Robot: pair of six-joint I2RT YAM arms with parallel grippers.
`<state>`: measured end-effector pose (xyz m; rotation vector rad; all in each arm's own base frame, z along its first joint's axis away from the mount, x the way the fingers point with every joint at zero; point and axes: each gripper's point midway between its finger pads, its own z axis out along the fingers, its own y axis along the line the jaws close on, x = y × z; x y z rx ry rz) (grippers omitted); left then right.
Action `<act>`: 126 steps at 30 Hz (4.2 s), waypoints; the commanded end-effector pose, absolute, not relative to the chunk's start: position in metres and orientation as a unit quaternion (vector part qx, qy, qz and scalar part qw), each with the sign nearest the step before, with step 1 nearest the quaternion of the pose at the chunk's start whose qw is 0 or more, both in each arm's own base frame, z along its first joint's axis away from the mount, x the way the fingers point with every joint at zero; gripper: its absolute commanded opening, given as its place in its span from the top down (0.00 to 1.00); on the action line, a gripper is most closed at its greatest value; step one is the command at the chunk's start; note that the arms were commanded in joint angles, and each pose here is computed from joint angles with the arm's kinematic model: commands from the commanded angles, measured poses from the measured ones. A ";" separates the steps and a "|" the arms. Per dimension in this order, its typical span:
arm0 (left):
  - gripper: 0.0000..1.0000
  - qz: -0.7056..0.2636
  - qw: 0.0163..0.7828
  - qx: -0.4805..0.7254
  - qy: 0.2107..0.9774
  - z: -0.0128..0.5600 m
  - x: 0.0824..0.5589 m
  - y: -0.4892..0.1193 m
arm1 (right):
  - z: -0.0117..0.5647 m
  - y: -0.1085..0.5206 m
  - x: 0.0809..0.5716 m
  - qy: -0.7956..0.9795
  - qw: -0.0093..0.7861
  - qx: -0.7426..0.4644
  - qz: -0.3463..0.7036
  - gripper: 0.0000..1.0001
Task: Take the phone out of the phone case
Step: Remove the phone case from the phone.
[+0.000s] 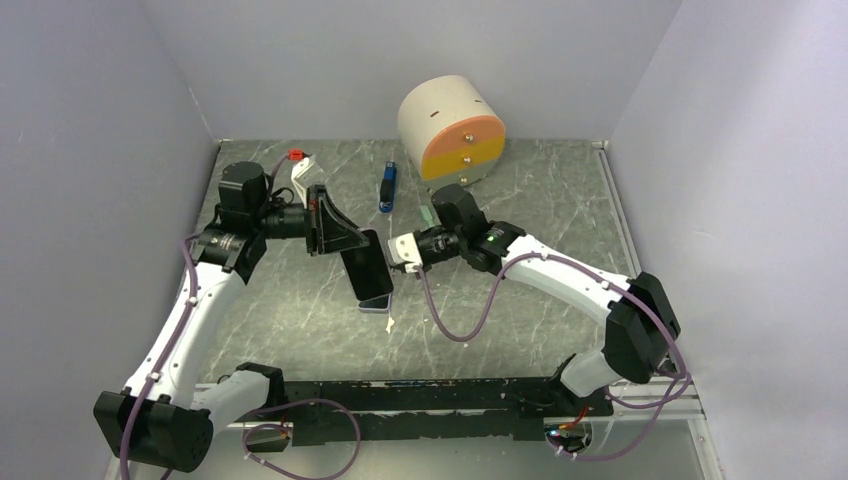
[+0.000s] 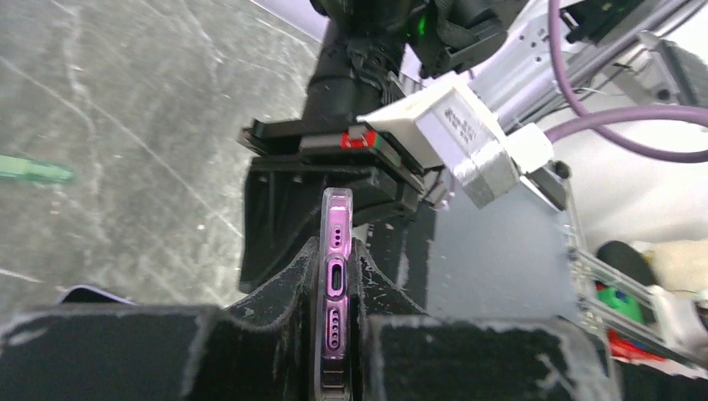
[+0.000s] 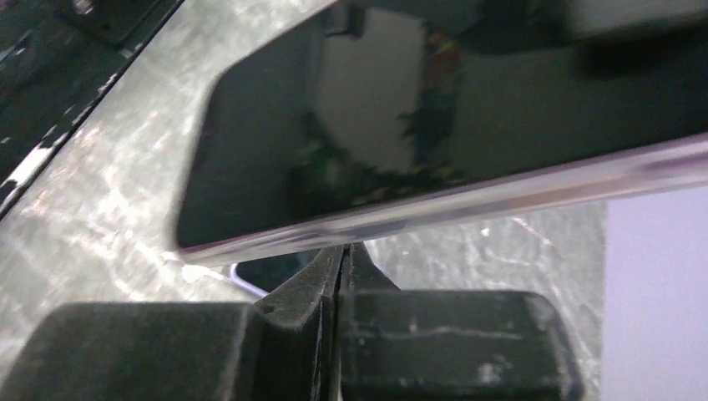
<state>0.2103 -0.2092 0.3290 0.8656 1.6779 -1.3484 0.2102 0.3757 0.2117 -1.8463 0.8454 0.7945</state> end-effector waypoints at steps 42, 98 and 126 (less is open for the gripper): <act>0.98 -0.539 0.488 0.315 0.610 0.361 0.212 -0.212 | 0.245 0.337 0.200 0.333 0.486 -0.672 0.448 0.51; 0.98 -0.571 0.468 0.295 0.606 0.362 0.210 -0.216 | 0.253 0.346 0.197 0.308 0.475 -0.690 0.451 0.64; 0.97 -0.624 0.351 0.272 0.642 0.340 0.198 -0.233 | 0.284 0.357 0.229 0.225 0.535 -0.751 0.317 0.98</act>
